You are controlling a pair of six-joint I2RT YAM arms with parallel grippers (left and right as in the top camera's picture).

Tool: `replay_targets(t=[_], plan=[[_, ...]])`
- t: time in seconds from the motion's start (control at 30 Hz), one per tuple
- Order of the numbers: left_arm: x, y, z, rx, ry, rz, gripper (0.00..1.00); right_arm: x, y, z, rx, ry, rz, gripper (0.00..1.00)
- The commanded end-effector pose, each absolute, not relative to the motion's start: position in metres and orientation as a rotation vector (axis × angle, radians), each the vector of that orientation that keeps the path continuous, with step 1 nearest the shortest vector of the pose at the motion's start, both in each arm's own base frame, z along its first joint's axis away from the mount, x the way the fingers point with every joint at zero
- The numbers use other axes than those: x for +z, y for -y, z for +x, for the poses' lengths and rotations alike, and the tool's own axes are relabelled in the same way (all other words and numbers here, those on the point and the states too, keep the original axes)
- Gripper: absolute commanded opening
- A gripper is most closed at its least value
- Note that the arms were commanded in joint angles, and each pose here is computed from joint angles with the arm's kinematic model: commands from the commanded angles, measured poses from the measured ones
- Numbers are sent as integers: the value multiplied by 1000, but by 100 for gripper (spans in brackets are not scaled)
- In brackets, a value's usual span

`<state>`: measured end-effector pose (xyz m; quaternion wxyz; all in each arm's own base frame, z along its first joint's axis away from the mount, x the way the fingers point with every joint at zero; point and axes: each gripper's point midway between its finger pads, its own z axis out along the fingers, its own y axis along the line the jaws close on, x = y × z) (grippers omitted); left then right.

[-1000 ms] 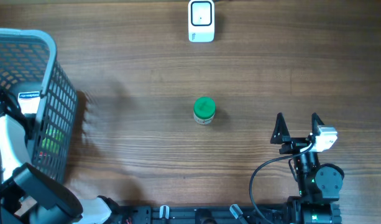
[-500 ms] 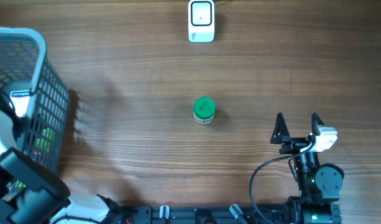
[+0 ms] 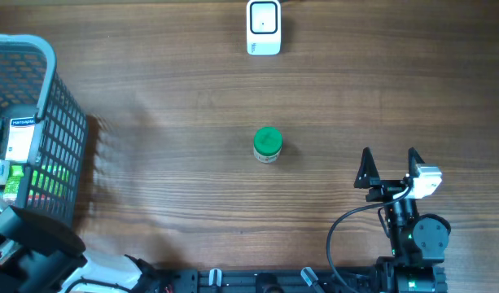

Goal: Scan the item barcode
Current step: 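Reach the left gripper into the basket and grasp the green snack bag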

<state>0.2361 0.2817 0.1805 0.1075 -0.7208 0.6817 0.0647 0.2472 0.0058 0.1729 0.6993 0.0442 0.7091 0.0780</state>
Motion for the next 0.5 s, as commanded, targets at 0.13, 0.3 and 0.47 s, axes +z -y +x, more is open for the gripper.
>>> replay_targets(t=[0.13, 0.3, 0.47], plan=[[147, -301, 205, 218, -1819, -2332, 100, 174, -5, 247, 177, -1573, 113, 100], [88, -279, 188, 224, -1892, -2405, 100, 174, -5, 247, 178, -1573, 114, 100], [49, -267, 178, 226, -1909, -2423, 100, 174, -5, 247, 178, -1573, 114, 100]])
